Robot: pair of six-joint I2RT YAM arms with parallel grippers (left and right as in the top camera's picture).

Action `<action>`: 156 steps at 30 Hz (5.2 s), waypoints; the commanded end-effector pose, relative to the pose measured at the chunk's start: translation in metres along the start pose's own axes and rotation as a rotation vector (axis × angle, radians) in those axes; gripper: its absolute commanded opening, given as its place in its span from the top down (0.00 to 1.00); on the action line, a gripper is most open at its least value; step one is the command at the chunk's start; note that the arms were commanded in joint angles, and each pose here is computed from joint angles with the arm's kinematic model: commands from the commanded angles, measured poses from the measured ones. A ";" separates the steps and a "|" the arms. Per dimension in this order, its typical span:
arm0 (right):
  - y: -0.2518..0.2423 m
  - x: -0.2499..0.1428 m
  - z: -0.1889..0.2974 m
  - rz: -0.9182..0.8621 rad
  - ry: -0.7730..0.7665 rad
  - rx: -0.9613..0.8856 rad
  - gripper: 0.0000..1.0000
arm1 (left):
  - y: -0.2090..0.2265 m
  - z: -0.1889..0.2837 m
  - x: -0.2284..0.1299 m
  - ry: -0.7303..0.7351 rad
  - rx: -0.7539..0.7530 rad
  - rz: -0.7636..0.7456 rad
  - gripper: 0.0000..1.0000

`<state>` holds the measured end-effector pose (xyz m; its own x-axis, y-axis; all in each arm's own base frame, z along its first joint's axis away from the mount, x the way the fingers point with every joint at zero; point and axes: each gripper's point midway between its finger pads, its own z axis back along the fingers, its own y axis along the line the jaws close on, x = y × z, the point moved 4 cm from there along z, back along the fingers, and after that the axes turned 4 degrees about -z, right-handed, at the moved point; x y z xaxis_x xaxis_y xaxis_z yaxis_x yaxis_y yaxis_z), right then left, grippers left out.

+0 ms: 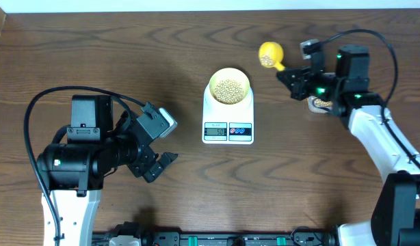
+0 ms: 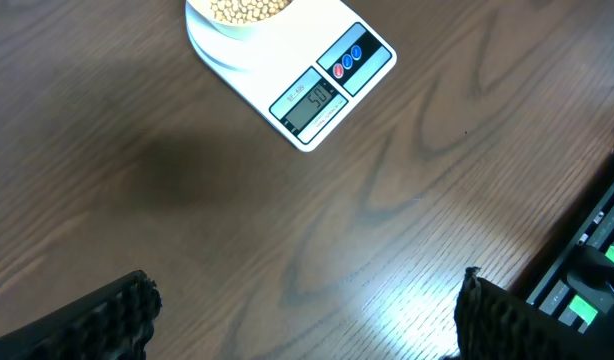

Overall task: Scoop item into bowl and weigh 50g on scale
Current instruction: 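Lift the yellow scoop away from the bowl toward the soybean tub, then lower the yellow scoop onto the table in front of the tub, then open the right gripper and release the scoop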

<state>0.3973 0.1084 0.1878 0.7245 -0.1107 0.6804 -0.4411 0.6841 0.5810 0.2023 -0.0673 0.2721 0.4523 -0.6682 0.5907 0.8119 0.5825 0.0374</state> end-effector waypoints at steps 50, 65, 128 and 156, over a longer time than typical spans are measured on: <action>-0.096 -0.027 0.142 0.330 0.326 -1.102 0.99 | -0.001 0.001 0.001 -0.009 -0.007 -0.002 0.04; 0.000 -0.024 0.169 0.048 0.030 -0.543 0.99 | -0.001 0.001 0.001 -0.010 -0.007 -0.003 0.04; -0.031 -0.236 0.111 -0.740 0.284 -0.325 0.57 | -0.001 0.001 0.001 -0.009 -0.007 -0.002 0.04; -0.079 -0.140 0.130 -0.370 0.061 -0.741 0.01 | -0.001 0.001 0.001 -0.010 -0.007 -0.002 0.04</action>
<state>0.2458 -0.0253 0.0843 0.8048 -0.4355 0.4033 0.3172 0.8899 0.3279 0.2024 -0.0673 0.2721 0.4520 -0.6682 0.5909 0.8119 0.5825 0.0377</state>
